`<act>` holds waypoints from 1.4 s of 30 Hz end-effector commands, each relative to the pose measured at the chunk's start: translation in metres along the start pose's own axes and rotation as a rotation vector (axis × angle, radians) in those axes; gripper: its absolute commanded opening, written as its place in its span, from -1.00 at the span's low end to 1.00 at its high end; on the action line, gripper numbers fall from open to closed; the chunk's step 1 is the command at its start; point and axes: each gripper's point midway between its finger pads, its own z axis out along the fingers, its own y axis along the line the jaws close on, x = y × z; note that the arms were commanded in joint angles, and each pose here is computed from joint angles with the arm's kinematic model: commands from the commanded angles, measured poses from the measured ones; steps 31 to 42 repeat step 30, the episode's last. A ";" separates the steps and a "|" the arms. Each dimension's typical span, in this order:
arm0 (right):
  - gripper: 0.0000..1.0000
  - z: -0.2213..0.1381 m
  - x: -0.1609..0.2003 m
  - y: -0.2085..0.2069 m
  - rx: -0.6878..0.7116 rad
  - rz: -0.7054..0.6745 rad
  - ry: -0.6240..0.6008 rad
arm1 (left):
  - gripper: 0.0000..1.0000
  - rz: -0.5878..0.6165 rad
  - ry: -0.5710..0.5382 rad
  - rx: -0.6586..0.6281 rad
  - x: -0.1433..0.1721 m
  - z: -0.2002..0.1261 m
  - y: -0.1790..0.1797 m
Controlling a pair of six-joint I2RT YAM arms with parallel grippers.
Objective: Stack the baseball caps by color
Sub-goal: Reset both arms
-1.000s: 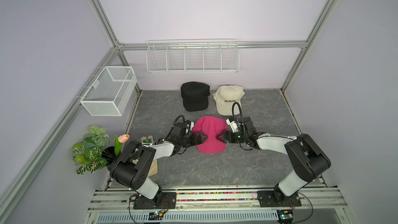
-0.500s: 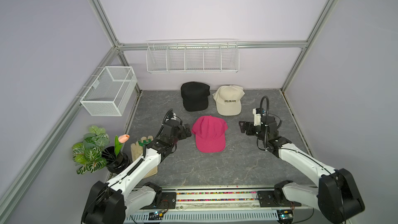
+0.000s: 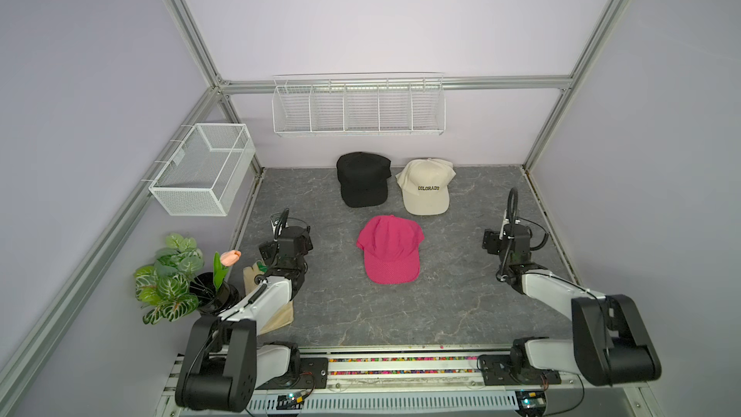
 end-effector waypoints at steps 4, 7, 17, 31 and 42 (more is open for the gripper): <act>0.78 0.013 -0.025 0.017 -0.120 -0.056 -0.191 | 0.99 0.063 -0.175 0.250 -0.041 0.009 -0.046; 0.78 0.014 -0.014 0.010 -0.131 -0.011 -0.208 | 0.99 0.080 -0.233 0.320 -0.028 0.011 -0.055; 0.78 0.012 -0.013 -0.006 -0.038 0.030 -0.206 | 0.99 -0.011 -0.200 0.240 -0.025 0.026 -0.034; 0.78 0.013 -0.014 0.002 -0.086 0.005 -0.202 | 0.99 -0.011 -0.197 0.239 -0.025 0.026 -0.034; 0.78 0.013 -0.014 0.002 -0.086 0.005 -0.202 | 0.99 -0.011 -0.197 0.239 -0.025 0.026 -0.034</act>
